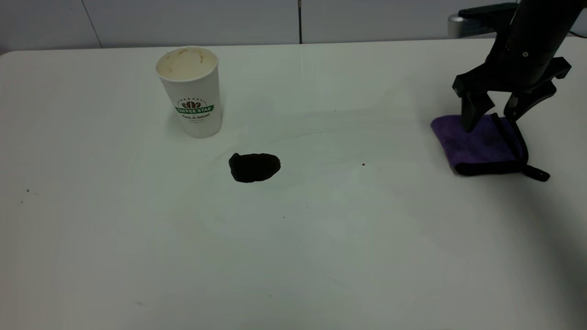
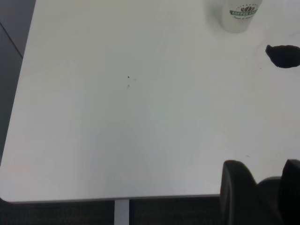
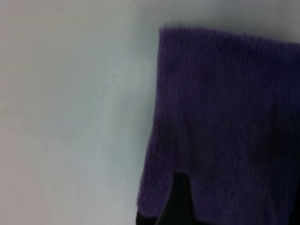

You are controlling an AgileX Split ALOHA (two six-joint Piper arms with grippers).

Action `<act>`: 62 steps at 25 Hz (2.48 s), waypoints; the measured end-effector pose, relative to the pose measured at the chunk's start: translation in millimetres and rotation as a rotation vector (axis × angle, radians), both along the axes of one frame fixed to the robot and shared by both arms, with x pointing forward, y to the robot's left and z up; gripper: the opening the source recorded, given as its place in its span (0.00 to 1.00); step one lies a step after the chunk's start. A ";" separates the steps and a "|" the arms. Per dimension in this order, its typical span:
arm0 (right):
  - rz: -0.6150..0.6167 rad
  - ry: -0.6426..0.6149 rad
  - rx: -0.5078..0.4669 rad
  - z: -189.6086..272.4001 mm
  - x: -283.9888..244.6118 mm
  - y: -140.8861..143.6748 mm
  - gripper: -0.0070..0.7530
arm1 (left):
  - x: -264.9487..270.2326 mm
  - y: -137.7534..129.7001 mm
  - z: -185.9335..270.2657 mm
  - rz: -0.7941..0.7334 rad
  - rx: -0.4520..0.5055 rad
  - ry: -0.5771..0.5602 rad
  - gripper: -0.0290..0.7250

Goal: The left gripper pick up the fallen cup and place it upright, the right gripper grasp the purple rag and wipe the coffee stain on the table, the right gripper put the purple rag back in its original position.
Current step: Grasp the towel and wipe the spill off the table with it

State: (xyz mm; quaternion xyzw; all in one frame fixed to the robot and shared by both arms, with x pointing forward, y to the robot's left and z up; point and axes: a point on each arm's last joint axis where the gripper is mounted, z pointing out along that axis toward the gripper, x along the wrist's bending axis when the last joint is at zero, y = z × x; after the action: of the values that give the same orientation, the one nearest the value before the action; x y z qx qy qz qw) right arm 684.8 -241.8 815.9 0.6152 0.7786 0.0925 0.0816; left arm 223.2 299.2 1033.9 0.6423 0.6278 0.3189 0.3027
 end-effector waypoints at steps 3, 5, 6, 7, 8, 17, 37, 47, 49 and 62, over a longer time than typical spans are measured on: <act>0.006 0.015 -0.010 -14.5 8.6 -0.5 0.95 | 0.0 0.0 0.0 0.000 0.000 0.000 0.36; 0.009 0.020 -0.016 -24.2 12.2 -1.2 0.95 | 0.0 0.0 0.0 0.000 0.000 0.000 0.36; 0.014 0.025 -0.021 -29.2 13.1 -1.5 0.94 | 0.0 0.0 0.0 0.000 0.000 0.000 0.36; 0.014 0.030 -0.022 -33.4 13.4 -1.4 0.94 | 0.0 0.0 0.0 0.000 0.000 0.000 0.36; 0.014 0.040 -0.023 -38.5 12.7 -1.7 0.93 | 0.0 0.0 0.0 0.000 0.000 0.000 0.36; -0.025 0.061 -0.007 -50.1 14.6 -10.7 0.30 | 0.0 0.0 0.0 0.000 0.000 0.000 0.36; 0.300 0.001 0.263 20.8 -5.5 192.3 0.09 | 0.0 0.0 0.0 0.000 0.000 0.000 0.36; 0.272 -0.003 0.327 -18.9 -8.2 217.2 0.09 | 0.0 0.0 0.0 0.000 0.000 0.000 0.36; 0.252 0.000 0.350 -22.8 -8.4 218.5 0.09 | 0.0 0.0 0.0 0.000 0.000 0.000 0.36; 0.193 0.001 0.533 -49.1 -22.6 249.8 0.09 | 0.0 0.0 0.0 0.000 0.000 0.000 0.36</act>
State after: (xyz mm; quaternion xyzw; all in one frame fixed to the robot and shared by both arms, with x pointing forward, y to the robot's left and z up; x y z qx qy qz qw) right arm 662.2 8.0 766.7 0.5379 0.7819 0.3010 -0.0927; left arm 223.2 299.2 1033.8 0.6423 0.6280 0.3187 0.3027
